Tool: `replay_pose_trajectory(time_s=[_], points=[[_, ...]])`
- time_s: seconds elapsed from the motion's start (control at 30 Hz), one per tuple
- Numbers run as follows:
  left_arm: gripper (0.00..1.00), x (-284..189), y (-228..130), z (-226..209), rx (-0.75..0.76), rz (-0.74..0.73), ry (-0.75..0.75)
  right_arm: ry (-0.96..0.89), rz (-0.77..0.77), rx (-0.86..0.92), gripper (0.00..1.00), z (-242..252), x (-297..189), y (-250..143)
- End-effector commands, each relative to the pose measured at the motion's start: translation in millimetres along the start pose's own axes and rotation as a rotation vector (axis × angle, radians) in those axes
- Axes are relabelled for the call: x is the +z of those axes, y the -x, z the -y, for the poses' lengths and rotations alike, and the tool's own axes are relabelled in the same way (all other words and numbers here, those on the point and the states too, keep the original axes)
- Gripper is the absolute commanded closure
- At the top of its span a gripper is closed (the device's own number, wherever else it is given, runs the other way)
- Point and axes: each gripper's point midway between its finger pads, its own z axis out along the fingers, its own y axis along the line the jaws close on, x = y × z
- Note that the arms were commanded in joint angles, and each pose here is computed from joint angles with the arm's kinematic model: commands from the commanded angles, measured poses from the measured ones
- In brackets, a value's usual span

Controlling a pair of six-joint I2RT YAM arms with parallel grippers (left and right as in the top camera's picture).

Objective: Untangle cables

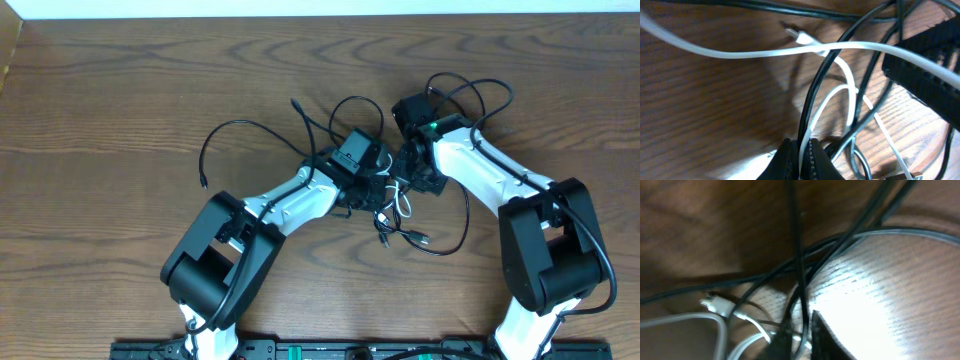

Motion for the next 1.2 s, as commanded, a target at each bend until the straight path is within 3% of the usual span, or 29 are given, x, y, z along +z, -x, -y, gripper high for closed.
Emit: replay_pose_trajectory(time_s=[0.0, 0.1, 0.2, 0.3, 0.47, 0.6, 0.7, 0.83, 0.97, 1.0, 1.17], points=[[0.93, -8.3, 8.7, -20.0, -0.053, 0.020, 0.035, 0.047, 0.003, -0.130, 0.80, -0.1, -10.3, 7.7], [0.92, -17.4, 15.1, -33.2, -0.134, 0.037, 0.055, 0.149, -0.005, -0.308, 0.67, -12.4, -29.1, 13.1], [0.93, -20.7, 16.6, -38.9, -0.196, 0.037, 0.055, 0.222, 0.006, -0.371, 0.58, -17.8, -64.7, 16.7], [0.93, -21.6, 15.0, -41.9, -0.277, 0.027, 0.052, 0.363, -0.004, -0.481, 0.46, -34.1, -101.6, 0.5], [0.92, -24.9, 17.1, -20.7, -0.379, -0.016, -0.101, 0.393, -0.029, -0.567, 0.30, -37.8, -127.0, -32.3], [0.93, -28.1, 17.5, -21.5, -0.531, -0.041, -0.131, 0.330, -0.118, -0.506, 0.39, -33.0, -117.9, -58.9], [0.92, -30.5, 19.4, -23.3, -0.616, -0.051, -0.148, 0.288, -0.154, -0.420, 0.41, -30.4, -104.4, -69.3], [0.93, -34.3, 23.4, -23.3, -0.650, -0.059, -0.185, 0.291, -0.159, -0.423, 0.47, -34.0, -86.5, -77.9], [0.93, -43.1, 29.7, -8.7, -0.639, -0.092, -0.310, 0.320, -0.129, -0.439, 0.77, -39.1, -72.2, -77.6], [0.93, -45.5, 30.4, -5.1, -0.636, -0.103, -0.339, 0.327, -0.122, -0.440, 0.80, -39.9, -68.7, -77.1], [0.93, -49.1, 29.5, 0.1, -0.632, -0.126, -0.379, 0.358, -0.086, -0.470, 0.80, -43.4, -55.9, -75.4]])
